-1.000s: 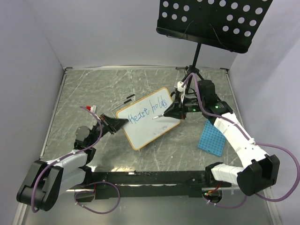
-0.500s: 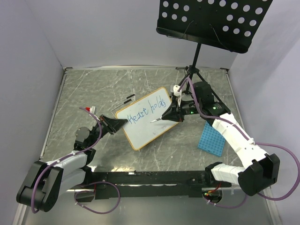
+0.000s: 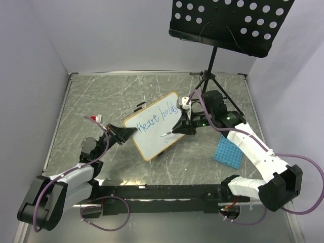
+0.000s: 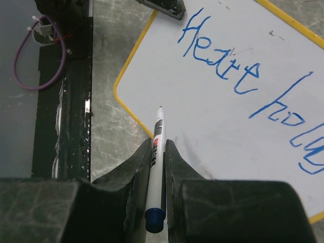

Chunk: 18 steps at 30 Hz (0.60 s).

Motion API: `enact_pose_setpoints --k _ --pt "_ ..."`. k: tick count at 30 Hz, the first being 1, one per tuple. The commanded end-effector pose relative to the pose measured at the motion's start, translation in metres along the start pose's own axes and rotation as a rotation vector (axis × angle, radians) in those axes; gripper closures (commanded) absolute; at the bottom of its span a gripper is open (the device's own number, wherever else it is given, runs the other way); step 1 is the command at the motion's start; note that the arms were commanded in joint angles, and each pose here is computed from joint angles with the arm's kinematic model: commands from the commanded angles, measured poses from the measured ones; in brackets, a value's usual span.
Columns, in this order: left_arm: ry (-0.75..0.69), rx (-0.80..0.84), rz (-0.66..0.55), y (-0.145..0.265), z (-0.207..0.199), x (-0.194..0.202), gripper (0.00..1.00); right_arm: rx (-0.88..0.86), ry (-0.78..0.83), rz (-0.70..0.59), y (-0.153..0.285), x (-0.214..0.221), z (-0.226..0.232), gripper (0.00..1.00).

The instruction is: Write a sentence on the whiteboard

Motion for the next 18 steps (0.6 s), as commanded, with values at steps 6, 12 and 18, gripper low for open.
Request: enact_pose_setpoints --k 6,12,18 --pt "-0.036 0.124 -0.079 -0.001 -0.033 -0.017 0.99 -0.01 0.135 0.016 -0.008 -0.02 0.003 1.0" --pt "-0.035 0.123 -0.086 0.001 -0.034 -0.018 0.99 -0.033 0.158 0.031 -0.017 -0.024 0.007 1.0" --pt "-0.035 0.12 -0.092 0.003 -0.035 -0.018 0.99 -0.043 0.177 0.023 -0.021 -0.029 0.01 1.0"
Point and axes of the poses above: each gripper's point midway between its finger pads, its own y axis back along the fingers, its own z axis along the line the jaws close on, x = y × z, the point moved 3 cm from there along y, back along the fingers, and after that the axes turned 8 degrees about y, right-handed, at the moved point
